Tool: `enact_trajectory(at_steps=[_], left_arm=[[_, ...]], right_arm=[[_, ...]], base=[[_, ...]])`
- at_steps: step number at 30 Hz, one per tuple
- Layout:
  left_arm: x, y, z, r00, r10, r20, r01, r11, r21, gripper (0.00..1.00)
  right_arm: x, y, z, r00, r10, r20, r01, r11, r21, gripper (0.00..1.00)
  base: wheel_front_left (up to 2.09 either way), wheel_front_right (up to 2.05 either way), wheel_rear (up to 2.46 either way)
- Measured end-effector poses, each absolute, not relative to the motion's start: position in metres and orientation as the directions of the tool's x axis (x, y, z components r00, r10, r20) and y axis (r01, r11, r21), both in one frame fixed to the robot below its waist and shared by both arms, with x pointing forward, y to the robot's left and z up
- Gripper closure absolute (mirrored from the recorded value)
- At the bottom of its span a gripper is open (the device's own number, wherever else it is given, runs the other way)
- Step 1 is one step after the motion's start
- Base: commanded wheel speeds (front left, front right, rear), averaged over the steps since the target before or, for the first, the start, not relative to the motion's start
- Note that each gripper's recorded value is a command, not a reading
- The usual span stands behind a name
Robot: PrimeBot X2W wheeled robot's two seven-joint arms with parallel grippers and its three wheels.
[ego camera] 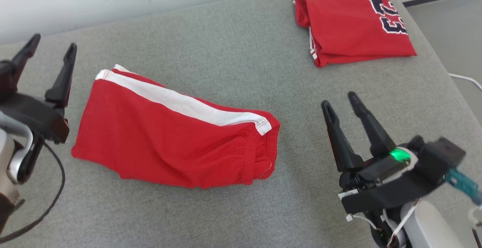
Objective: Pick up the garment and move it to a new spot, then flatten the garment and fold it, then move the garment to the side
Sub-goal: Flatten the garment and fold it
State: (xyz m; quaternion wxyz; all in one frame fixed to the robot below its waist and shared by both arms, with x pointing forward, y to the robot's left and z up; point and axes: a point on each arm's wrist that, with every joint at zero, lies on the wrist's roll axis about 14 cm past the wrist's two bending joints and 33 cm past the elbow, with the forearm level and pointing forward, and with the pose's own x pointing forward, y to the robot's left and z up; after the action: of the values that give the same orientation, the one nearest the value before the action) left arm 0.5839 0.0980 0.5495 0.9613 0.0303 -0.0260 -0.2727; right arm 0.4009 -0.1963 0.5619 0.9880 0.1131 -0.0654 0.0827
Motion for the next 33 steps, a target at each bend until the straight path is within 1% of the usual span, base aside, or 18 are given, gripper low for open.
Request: enact_trajectory(at_steps=[3, 7, 10, 12, 17, 20, 23, 26, 29, 30, 33], left_arm=[[0.58, 0.102, 0.547, 0.855, -0.518, 0.029, 0.515, 0.854, 0.076, 0.0], [0.578, 0.103, 0.535, 0.854, -0.52, -0.002, 0.518, 0.851, 0.084, 0.0], [0.579, 0.101, 0.526, 0.851, -0.525, -0.024, 0.524, 0.847, 0.089, 0.0], [0.579, 0.101, 0.519, 0.849, -0.526, -0.046, 0.528, 0.843, 0.1, 0.0], [0.576, 0.098, 0.494, 0.83, -0.536, -0.152, 0.554, 0.824, 0.119, 0.0], [0.571, 0.096, 0.474, 0.804, -0.539, -0.25, 0.578, 0.808, 0.116, 0.0], [0.564, 0.088, 0.46, 0.76, -0.557, -0.336, 0.619, 0.778, 0.108, 0.0], [0.563, 0.085, 0.452, 0.726, -0.557, -0.403, 0.621, 0.783, 0.036, 0.0], [0.565, 0.092, 0.44, 0.697, -0.528, -0.485, 0.605, 0.796, 0.003, 0.0], [0.565, 0.092, 0.44, 0.697, -0.528, -0.485, 0.605, 0.796, 0.003, 0.0], [0.559, 0.096, 0.417, 0.632, -0.495, -0.596, 0.598, 0.801, -0.03, 0.0]], right_arm=[[0.396, -0.192, 0.562, 0.972, 0.139, 0.188, -0.173, 0.968, 0.18, 0.0], [0.391, -0.186, 0.548, 0.974, 0.14, 0.175, -0.162, 0.98, 0.117, 0.0], [0.387, -0.178, 0.529, 0.983, 0.124, 0.136, -0.145, 0.978, 0.153, 0.0], [0.385, -0.175, 0.52, 0.985, 0.131, 0.113, -0.145, 0.982, 0.119, 0.0], [0.383, -0.169, 0.511, 0.99, 0.11, 0.094, -0.123, 0.981, 0.15, 0.0], [0.383, -0.169, 0.515, 0.989, 0.103, 0.104, -0.117, 0.983, 0.144, 0.0], [0.383, -0.171, 0.516, 0.99, 0.096, 0.108, -0.111, 0.984, 0.142, 0.0], [0.383, -0.174, 0.516, 0.99, 0.09, 0.107, -0.105, 0.985, 0.135, 0.0], [0.384, -0.175, 0.517, 0.99, 0.089, 0.109, -0.103, 0.986, 0.129, 0.0], [0.384, -0.175, 0.517, 0.99, 0.089, 0.109, -0.103, 0.986, 0.129, 0.0], [0.383, -0.178, 0.517, 0.991, 0.081, 0.105, -0.094, 0.988, 0.124, 0.0]], base=[[0.0, 0.0, 0.0], [0.0, 0.0, 0.0], [0.0, 0.0, 0.0], [0.0, 0.0, 0.0], [0.0, 0.0, 0.0], [0.0, 0.0, 0.0], [0.0, 0.0, 0.0], [0.0, 0.0, 0.0], [0.0, 0.0, 0.0], [0.0, 0.0, 0.0], [0.0, 0.0, 0.0]])
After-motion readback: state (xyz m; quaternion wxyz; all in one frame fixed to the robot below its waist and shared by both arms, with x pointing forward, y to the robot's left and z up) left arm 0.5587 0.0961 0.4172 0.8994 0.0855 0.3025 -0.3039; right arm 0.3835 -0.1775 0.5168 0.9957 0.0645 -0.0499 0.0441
